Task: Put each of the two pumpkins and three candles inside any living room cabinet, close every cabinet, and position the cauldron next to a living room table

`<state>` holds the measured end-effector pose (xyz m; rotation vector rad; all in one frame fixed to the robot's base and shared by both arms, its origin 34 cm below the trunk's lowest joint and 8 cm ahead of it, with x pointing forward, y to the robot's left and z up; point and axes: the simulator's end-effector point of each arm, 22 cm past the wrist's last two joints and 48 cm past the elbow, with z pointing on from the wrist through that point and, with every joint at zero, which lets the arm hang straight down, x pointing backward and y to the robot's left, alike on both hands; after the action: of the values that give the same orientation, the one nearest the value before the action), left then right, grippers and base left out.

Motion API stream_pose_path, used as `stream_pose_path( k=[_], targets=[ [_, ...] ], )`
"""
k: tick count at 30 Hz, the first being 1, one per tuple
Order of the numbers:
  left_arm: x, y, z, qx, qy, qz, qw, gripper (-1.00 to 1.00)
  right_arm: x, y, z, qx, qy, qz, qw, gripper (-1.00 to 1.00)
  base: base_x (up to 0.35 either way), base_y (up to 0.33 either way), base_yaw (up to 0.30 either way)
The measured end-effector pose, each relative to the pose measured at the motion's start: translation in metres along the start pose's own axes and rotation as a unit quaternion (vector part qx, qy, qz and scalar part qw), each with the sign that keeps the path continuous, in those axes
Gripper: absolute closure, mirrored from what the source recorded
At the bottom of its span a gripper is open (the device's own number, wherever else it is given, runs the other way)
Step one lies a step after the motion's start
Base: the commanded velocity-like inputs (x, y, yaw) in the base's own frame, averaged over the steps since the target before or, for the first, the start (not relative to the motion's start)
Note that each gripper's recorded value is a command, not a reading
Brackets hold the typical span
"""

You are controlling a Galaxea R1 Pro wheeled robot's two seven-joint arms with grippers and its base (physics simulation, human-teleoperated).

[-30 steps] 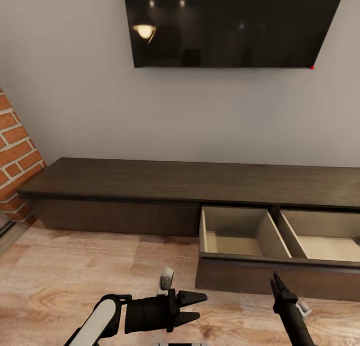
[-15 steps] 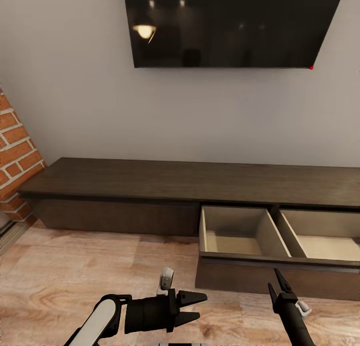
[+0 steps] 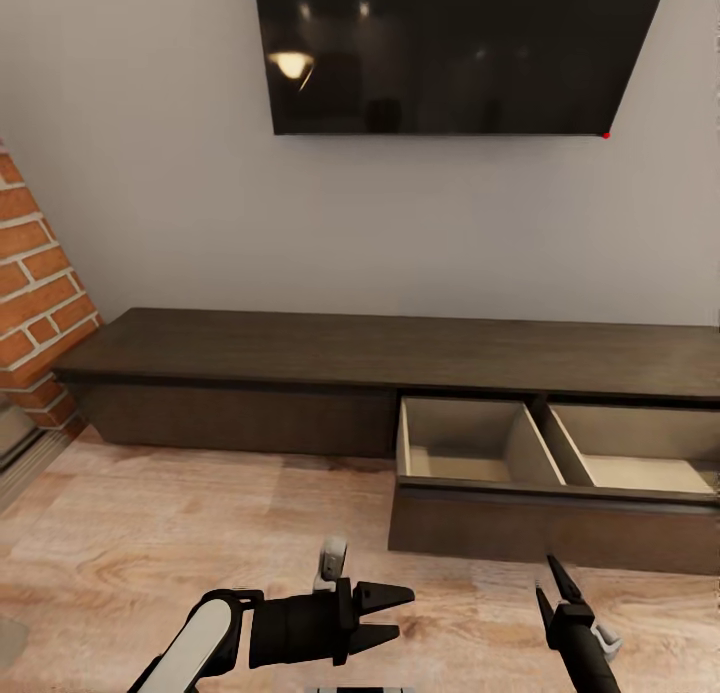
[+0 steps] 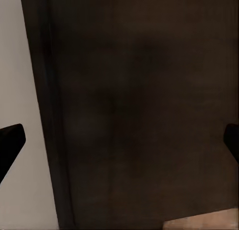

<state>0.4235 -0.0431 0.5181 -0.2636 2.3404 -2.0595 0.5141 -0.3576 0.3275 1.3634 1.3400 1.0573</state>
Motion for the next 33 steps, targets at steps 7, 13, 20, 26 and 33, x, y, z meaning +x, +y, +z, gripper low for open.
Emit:
stream_pose_path(
  k=[7,13,20,26,33],
  targets=[
    [-0.001,0.0,0.0,0.0,-0.001,0.0,1.0,-1.0,-0.001,-0.001,-0.001,0.001,0.002,-0.001,1.0,-1.0,-0.194,0.0,0.0],
    [-0.002,0.0,-0.001,0.0,-0.002,0.0,1.0,-1.0,0.001,-0.001,-0.001,0.002,0.005,-0.003,1.0,-1.0,-0.208,0.0,0.0],
    [-0.006,-0.006,-0.004,0.012,-0.008,-0.006,0.9999,-1.0,0.008,-0.003,-0.001,0.006,0.021,-0.014,0.9997,-1.0,-0.048,0.0,0.0],
    [-0.008,-0.02,-0.006,0.025,-0.012,0.003,0.9996,-1.0,0.009,-0.001,-0.001,0.004,0.023,-0.014,0.9996,-1.0,-0.002,0.0,0.0],
    [-0.006,-0.036,-0.007,0.036,-0.014,0.013,0.9992,-1.0,0.01,0.013,0.002,-0.011,0.024,-0.014,0.9996,-1.0,0.0,0.0,0.0]
  ],
)
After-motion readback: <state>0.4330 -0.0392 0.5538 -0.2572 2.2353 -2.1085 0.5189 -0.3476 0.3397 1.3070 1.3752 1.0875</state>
